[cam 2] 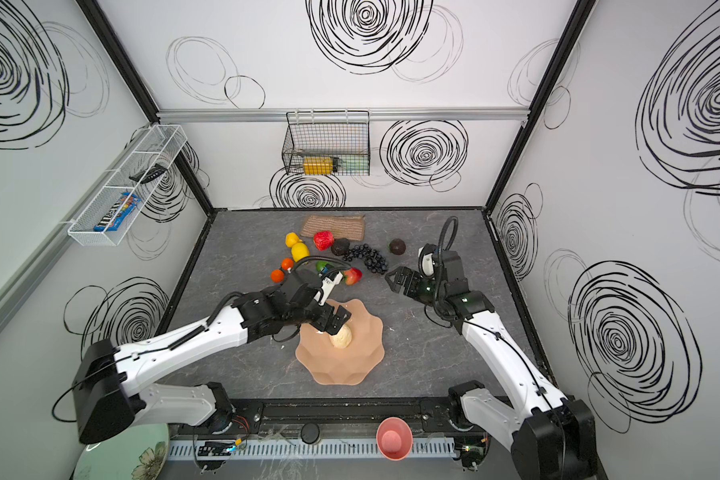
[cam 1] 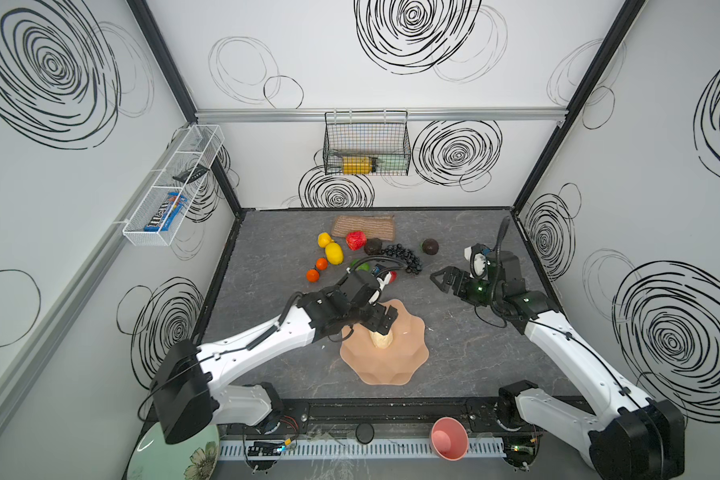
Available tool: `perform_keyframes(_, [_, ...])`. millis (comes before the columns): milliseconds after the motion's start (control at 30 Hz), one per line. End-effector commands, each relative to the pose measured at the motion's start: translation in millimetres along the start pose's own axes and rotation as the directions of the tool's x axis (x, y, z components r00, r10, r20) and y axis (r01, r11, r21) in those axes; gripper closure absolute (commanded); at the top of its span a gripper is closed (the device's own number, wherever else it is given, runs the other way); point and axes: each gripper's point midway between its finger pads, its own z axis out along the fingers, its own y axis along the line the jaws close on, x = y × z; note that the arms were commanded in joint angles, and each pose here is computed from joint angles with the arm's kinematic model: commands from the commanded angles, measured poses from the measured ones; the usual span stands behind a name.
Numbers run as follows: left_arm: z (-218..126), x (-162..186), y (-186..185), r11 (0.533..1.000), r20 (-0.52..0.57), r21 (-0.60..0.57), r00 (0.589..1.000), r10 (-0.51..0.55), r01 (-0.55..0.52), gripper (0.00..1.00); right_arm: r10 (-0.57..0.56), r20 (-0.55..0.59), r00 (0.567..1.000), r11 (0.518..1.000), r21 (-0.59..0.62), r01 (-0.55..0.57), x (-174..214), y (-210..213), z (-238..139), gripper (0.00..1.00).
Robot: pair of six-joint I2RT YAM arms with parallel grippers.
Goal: Place and organize the fake fruits in the fruit bowl
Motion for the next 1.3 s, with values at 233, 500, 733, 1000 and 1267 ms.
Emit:
perform_keyframes(233, [-63,-23,61,0.964,0.455,0.026,0.855,-0.247,0.265,0.03,-0.099,0.029,0.995,0.982,0.163,0.093,-74,-38,58,0.02])
perform_keyframes(500, [-69,10,97,0.928,0.507,0.069,0.788,-0.349,0.367,0.03,-0.063,-0.075,0.995,0.978,0.193,0.076,-95,-50,107,0.04])
perform_keyframes(733, [-67,19,111,0.915,0.538,0.077,0.756,-0.374,0.397,0.04,-0.061,-0.108,0.992,0.956,0.279,0.089,-113,-74,140,0.05])
perform_keyframes(1000, [-67,23,111,0.919,0.539,0.061,0.762,-0.359,0.389,0.04,-0.040,-0.146,0.989,0.949,0.305,0.084,-124,-98,177,0.06])
perform_keyframes(1267, [-61,27,114,0.918,0.527,0.037,0.772,-0.354,0.395,0.04,-0.019,-0.184,0.983,0.963,0.263,0.067,-121,-115,197,0.14])
